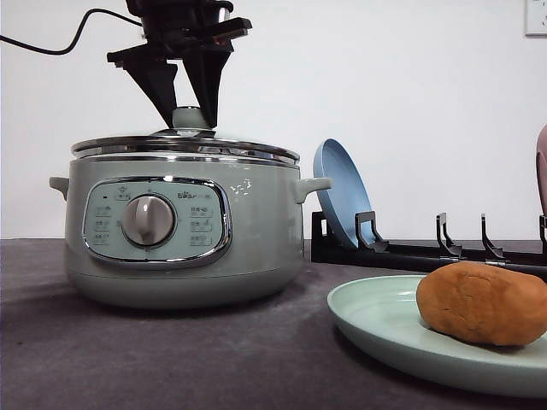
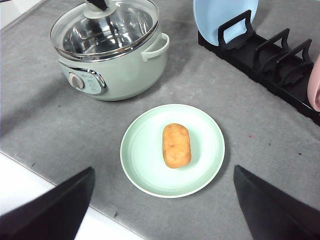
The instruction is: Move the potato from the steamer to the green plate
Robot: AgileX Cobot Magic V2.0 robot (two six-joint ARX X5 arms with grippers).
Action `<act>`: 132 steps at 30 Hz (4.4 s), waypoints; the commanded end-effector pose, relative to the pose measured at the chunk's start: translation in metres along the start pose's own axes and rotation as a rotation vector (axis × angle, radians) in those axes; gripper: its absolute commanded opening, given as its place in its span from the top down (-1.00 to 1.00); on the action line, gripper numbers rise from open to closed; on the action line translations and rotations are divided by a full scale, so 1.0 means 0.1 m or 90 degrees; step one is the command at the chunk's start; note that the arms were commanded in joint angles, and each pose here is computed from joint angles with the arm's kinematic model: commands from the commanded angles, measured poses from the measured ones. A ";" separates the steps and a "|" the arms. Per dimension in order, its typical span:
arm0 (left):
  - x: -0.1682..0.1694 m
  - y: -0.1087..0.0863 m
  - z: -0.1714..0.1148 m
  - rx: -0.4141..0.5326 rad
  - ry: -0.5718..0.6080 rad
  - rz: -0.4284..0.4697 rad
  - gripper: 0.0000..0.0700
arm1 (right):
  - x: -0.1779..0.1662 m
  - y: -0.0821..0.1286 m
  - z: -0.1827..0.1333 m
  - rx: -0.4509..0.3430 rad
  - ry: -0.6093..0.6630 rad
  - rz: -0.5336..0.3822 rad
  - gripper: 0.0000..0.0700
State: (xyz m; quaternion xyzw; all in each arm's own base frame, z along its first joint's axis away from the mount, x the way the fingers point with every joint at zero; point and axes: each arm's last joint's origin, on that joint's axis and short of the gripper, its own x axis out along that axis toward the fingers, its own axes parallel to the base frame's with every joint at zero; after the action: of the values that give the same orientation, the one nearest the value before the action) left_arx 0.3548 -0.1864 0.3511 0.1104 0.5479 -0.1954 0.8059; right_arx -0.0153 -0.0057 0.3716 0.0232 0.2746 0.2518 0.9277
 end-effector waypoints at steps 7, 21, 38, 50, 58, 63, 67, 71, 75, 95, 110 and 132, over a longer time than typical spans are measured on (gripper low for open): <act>0.11 -0.06 0.04 0.029 -0.001 -0.013 1.00 | -0.04 0.01 0.03 0.009 -0.014 0.004 -0.60; 0.16 -0.07 0.03 0.053 0.007 -0.013 0.99 | -0.04 0.00 0.03 0.009 -0.014 0.000 -0.60; 0.15 -0.07 0.03 0.024 0.007 -0.013 -0.59 | -0.04 0.00 0.03 0.009 -0.014 0.000 -0.60; -0.26 -0.05 -0.06 0.016 -0.048 -0.014 -0.71 | -0.04 0.00 0.03 0.009 -0.014 0.000 -0.60; -0.96 -0.07 -0.33 0.019 -0.135 -0.032 -0.70 | -0.04 0.00 0.03 0.009 -0.014 -0.001 -0.60; -1.40 -0.13 -0.56 0.039 -0.201 -0.072 -0.70 | -0.04 0.00 0.03 0.009 -0.015 -0.001 -0.60; -1.70 -0.18 -0.76 0.069 -0.247 -0.083 -0.70 | -0.04 0.00 0.03 0.009 -0.015 0.000 -0.60; -1.93 -0.22 -0.99 0.106 -0.270 -0.090 -0.70 | -0.04 0.00 0.03 0.009 -0.015 0.000 -0.60; -2.04 -0.22 -1.25 0.125 -0.289 -0.092 -0.70 | -0.04 0.00 0.03 0.009 -0.014 0.001 -0.60; -1.35 -0.02 -2.94 0.081 -0.457 -0.151 -0.70 | -0.04 0.01 0.03 0.008 -0.013 0.005 -0.60; -1.36 -0.02 -2.99 0.082 -0.471 -0.152 -0.61 | -0.04 0.01 0.03 0.008 -0.014 0.005 -0.60; -1.35 -0.01 -3.00 0.082 -0.459 -0.151 1.00 | -0.04 0.01 0.03 0.003 -0.018 0.006 1.00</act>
State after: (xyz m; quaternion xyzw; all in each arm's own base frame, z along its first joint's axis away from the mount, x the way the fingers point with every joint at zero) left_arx 0.0591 -0.0435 0.3594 0.0250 0.2317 -0.3440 0.9096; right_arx -0.0153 -0.0058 0.3716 0.0262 0.2752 0.2506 0.9278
